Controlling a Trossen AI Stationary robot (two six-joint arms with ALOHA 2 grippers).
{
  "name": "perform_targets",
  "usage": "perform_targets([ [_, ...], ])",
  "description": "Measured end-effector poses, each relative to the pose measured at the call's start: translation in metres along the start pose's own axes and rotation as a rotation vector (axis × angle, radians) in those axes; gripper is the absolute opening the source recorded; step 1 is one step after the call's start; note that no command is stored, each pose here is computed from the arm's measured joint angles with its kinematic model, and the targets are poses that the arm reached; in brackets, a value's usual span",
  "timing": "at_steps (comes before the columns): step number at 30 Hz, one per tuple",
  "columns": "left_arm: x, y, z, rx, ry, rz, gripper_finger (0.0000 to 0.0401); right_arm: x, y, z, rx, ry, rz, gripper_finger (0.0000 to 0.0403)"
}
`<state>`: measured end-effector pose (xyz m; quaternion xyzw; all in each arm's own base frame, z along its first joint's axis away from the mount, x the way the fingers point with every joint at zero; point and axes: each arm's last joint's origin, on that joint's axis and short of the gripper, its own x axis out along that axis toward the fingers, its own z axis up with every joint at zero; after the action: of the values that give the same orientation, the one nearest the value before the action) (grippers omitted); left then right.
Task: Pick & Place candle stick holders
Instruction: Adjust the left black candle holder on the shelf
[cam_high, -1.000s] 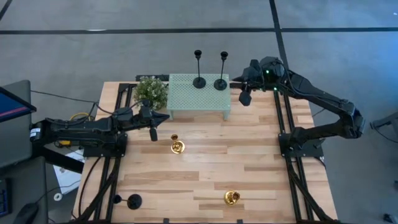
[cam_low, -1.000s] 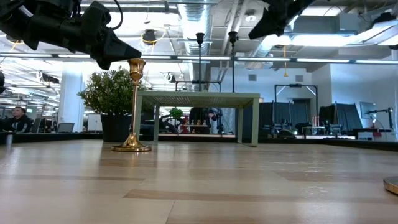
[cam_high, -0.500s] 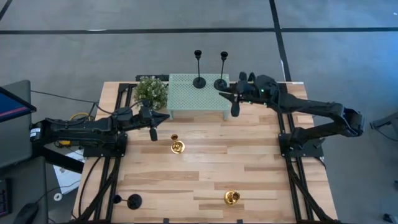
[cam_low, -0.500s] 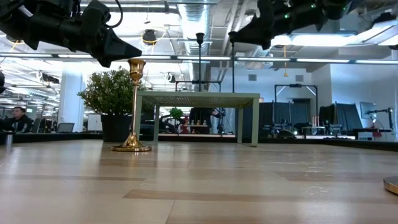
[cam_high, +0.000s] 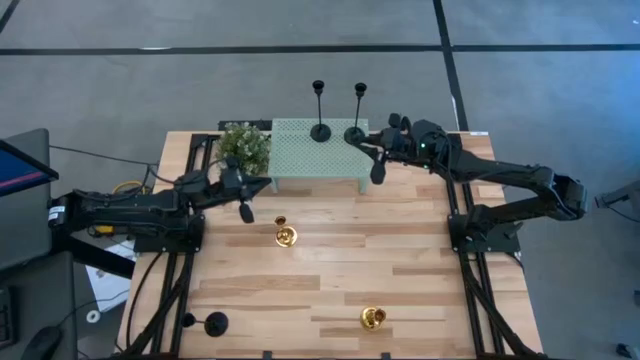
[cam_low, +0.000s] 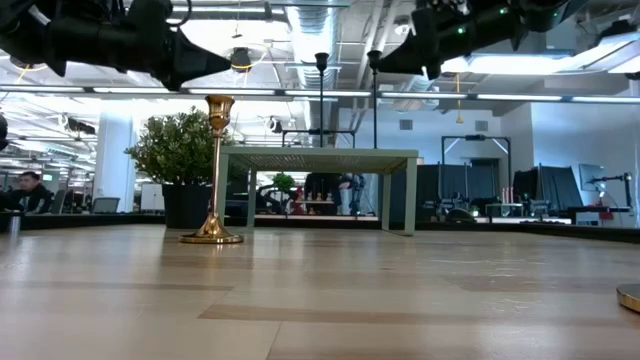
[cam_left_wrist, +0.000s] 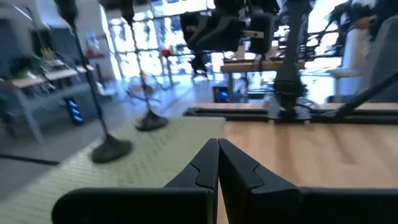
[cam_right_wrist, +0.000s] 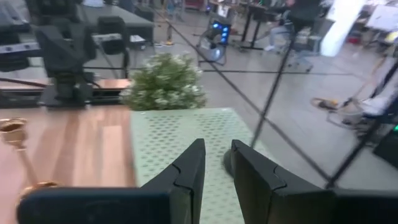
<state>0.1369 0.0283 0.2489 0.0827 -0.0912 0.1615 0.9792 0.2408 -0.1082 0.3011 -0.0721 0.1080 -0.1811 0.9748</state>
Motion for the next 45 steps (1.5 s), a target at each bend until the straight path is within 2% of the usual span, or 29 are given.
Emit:
perform_targets([
  [6, 0.014, 0.011, 0.003, 0.053, 0.011, 0.137, 0.0008, 0.000, -0.005, 0.000, 0.019, -0.002, -0.023, 0.0069],
  [10, 0.041, 0.020, 0.015, 0.069, 0.016, 0.094, 0.0008, -0.001, -0.006, 0.000, 0.036, -0.001, -0.023, 0.0069],
  [12, 0.058, 0.024, 0.019, 0.075, 0.033, 0.055, 0.0008, -0.005, -0.006, 0.001, 0.021, 0.006, -0.022, 0.0069],
  [14, 0.075, 0.030, 0.019, 0.080, 0.064, 0.060, 0.0008, -0.011, -0.006, 0.002, -0.005, 0.027, -0.034, 0.0069],
  [18, 0.100, 0.054, 0.017, 0.094, 0.126, 0.162, 0.0008, -0.025, -0.008, 0.003, -0.022, 0.070, -0.081, 0.0069],
  [22, 0.115, 0.077, 0.025, 0.094, 0.108, 0.229, 0.0008, -0.038, -0.011, 0.003, -0.016, 0.110, -0.092, 0.0069],
  [24, 0.123, 0.085, 0.031, 0.077, 0.086, 0.192, 0.0008, -0.043, -0.013, 0.001, -0.001, 0.140, -0.095, 0.0069],
  [28, 0.141, 0.089, 0.039, 0.037, 0.048, 0.028, 0.0008, -0.046, -0.014, -0.005, 0.010, 0.194, -0.096, 0.0069],
  [30, 0.149, 0.090, 0.038, 0.033, 0.055, 0.007, 0.0014, -0.046, -0.014, -0.006, 0.011, 0.210, -0.095, 0.0069],
  [36, 0.153, 0.093, 0.028, 0.007, 0.130, 0.008, 0.0064, -0.046, -0.016, -0.008, 0.006, 0.224, -0.101, 0.0069],
  [42, 0.153, 0.096, 0.031, 0.029, 0.124, 0.110, 0.0139, -0.047, -0.017, -0.008, 0.007, 0.227, -0.103, 0.0069],
  [45, 0.154, 0.097, 0.029, 0.025, 0.117, 0.118, 0.0176, -0.047, -0.016, -0.008, 0.007, 0.229, -0.102, 0.0069],
])
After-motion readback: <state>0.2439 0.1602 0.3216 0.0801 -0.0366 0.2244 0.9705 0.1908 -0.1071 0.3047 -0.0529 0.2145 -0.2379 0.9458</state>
